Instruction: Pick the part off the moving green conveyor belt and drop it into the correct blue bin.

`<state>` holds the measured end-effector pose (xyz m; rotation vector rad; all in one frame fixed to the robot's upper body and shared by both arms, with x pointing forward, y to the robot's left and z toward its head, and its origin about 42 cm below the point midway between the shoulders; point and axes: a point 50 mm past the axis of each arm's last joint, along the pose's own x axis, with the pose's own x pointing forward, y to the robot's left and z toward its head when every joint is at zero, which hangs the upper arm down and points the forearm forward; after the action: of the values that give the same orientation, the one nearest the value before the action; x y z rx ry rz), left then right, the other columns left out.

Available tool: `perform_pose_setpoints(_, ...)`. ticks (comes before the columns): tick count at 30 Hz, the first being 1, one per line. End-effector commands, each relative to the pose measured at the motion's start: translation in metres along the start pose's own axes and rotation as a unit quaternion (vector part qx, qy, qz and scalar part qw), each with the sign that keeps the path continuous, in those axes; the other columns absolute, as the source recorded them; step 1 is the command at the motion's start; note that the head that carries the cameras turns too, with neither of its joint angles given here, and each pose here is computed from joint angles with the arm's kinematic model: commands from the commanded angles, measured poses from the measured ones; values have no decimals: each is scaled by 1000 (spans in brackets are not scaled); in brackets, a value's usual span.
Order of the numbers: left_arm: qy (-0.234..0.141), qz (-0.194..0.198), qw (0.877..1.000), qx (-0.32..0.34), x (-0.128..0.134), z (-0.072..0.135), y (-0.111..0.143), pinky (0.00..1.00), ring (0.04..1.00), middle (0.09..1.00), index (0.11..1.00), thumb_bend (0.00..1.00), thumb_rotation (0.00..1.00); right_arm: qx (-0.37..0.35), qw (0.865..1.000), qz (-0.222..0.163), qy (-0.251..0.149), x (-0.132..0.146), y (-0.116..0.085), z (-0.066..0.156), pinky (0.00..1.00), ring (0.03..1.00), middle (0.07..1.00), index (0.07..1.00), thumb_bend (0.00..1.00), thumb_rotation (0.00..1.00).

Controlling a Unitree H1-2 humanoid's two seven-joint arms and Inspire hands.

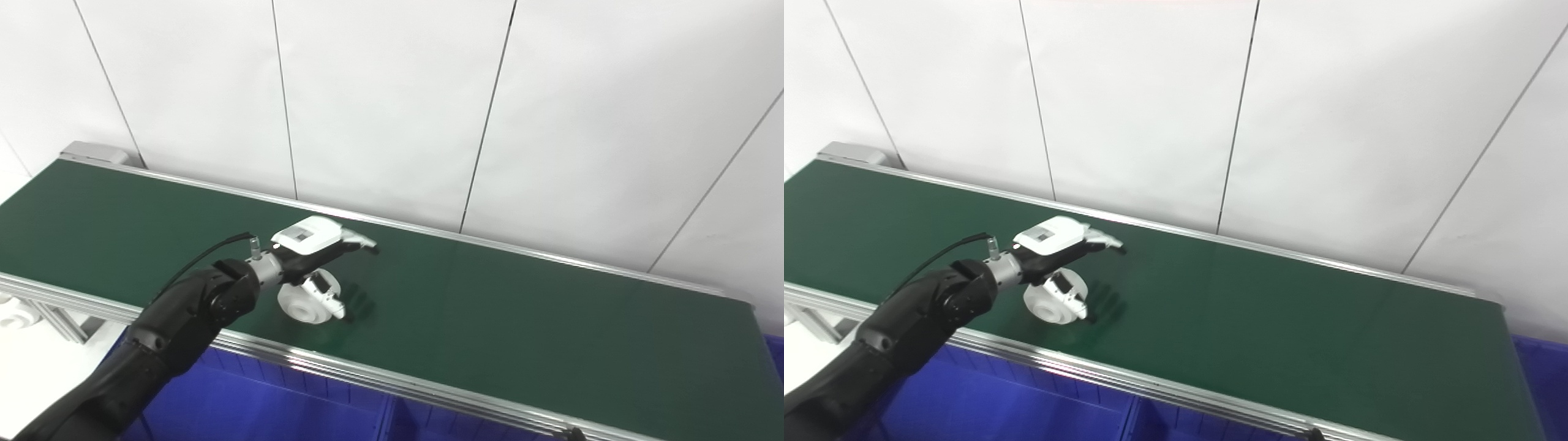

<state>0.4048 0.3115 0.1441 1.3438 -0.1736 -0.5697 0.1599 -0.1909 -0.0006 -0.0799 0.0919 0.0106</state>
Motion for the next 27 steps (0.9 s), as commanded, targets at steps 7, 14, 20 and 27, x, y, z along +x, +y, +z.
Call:
perform_pose_setpoints(7,12,-32,997,65,6,-11,25,878,870,861,837,933,453,8,998,1,-58,8,5,20,958,965,1000,1000,577,1000)
perform_pose_setpoints(14,11,-53,996,67,1,-9,26,766,797,802,796,978,397,7,998,0,-58,6,5,22,942,954,1000,999,585,1000)
perform_pose_setpoints(20,-13,80,993,90,1,-5,9,507,523,567,563,678,108,8,998,0,-58,5,5,23,940,957,1000,1000,588,1000)
perform_pose_setpoints(27,-37,190,981,-11,1,6,-9,343,362,451,517,519,0,7,998,1,-59,4,6,25,933,956,1000,1000,582,1000)
